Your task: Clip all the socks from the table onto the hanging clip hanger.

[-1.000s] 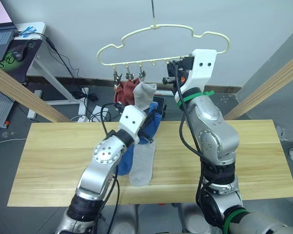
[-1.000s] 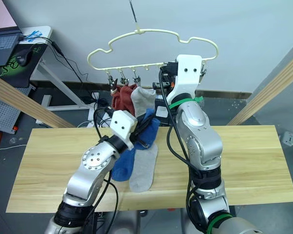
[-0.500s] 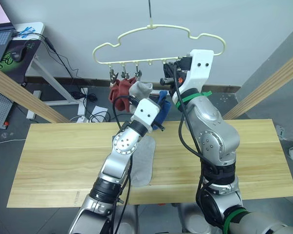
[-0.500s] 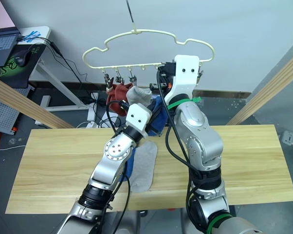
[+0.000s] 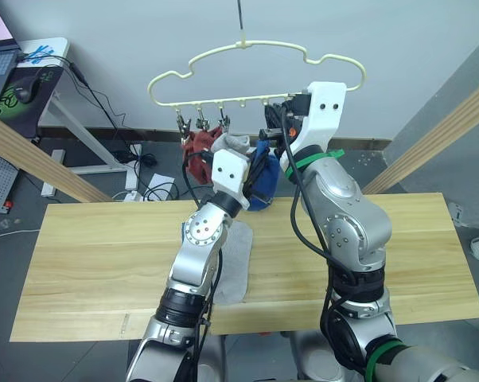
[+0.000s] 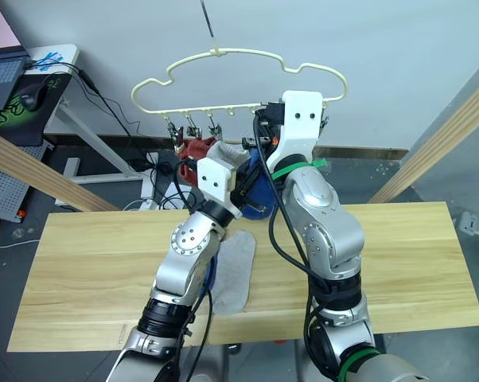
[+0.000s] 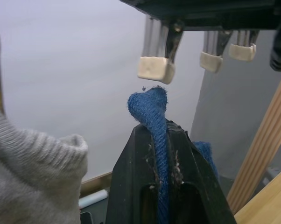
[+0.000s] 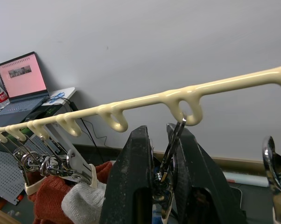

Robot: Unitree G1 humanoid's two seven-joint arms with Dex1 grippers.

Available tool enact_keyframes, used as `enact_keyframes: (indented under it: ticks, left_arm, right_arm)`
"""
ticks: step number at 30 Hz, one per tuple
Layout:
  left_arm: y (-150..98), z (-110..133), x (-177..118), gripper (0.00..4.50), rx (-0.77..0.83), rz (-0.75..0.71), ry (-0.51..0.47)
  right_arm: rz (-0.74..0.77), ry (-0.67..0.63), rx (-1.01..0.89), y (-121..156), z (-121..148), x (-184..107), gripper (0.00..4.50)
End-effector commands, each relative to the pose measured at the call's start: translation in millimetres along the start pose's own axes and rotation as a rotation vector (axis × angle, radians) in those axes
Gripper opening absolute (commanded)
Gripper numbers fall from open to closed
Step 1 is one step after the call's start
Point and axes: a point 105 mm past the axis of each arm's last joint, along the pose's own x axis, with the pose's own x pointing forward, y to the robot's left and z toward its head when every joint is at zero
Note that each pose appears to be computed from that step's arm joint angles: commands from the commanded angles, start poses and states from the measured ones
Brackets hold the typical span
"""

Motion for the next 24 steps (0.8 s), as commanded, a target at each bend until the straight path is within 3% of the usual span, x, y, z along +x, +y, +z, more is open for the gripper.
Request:
enact_keyframes:
  ticks: [1, 16, 24]
  left_arm:
    - [-6, 22, 1, 0.0, -0.04, -0.036, -0.079]
    - [-11, 33, 4, 0.0, -0.182, -0.06, -0.091]
    - [-17, 29, 3, 0.0, -0.062, -0.083, -0.084]
  right_arm:
    - [0.052, -0.071, 0.046, 17, 16, -6, 0.23]
    - [0.042, -0.074, 0.033, 15, 15, -6, 0.23]
    - [0.054, -0.076, 0.042, 17, 14, -6, 0.23]
